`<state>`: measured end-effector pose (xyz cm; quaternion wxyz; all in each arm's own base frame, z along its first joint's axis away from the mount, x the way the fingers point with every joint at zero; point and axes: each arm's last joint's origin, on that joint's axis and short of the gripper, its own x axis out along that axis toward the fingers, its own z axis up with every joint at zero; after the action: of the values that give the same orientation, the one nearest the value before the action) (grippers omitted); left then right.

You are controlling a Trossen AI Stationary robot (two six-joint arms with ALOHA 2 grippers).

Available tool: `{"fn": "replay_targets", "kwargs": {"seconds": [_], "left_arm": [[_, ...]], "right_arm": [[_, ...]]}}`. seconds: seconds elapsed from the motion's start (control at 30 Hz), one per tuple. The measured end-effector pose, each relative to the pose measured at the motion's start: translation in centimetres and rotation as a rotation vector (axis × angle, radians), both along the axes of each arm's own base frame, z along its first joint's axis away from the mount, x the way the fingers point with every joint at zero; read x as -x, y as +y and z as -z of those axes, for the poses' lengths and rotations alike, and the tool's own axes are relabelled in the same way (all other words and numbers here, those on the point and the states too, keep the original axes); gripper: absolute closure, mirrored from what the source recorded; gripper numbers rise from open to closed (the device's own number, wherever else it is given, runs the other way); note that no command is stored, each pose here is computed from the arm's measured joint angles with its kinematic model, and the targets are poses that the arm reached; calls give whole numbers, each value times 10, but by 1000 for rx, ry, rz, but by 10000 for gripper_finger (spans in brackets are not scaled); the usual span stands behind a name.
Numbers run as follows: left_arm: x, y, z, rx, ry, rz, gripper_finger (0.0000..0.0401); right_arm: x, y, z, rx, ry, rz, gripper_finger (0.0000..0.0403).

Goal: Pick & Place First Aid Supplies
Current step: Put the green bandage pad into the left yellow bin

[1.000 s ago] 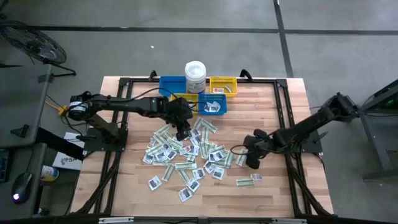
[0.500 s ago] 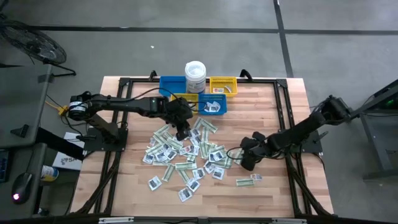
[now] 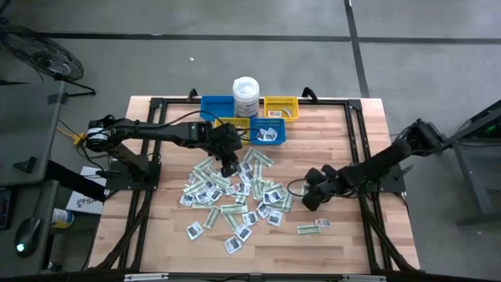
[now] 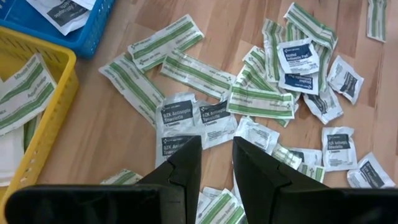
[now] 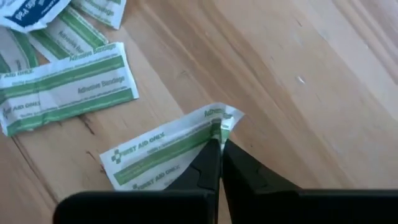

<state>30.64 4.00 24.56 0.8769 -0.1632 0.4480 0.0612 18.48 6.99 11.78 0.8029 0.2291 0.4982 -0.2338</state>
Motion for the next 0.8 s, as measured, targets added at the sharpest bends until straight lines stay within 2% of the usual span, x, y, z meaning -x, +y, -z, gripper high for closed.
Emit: {"fn": "replay_targets", "kwargs": {"seconds": [0.13, 0.27, 0.37, 0.57, 0.8], "left_arm": [[0, 0, 0, 17, -9, 13, 309], [-3, 0, -3, 14, -45, 13, 309], [-8, 1, -8, 8, -121, 7, 309], [-23, 3, -25, -1, -357, -4, 309], [-33, 4, -47, -26, -604, 17, 309]], "right_arm": [[4, -2, -10, -19, -49, 44, 401], [3, -4, -23, 0, -162, 115, 402], [1, -7, -33, 56, -281, 163, 402], [-5, -16, -56, 192, -530, 287, 402], [-21, -28, -94, 394, -802, 303, 402]]}}
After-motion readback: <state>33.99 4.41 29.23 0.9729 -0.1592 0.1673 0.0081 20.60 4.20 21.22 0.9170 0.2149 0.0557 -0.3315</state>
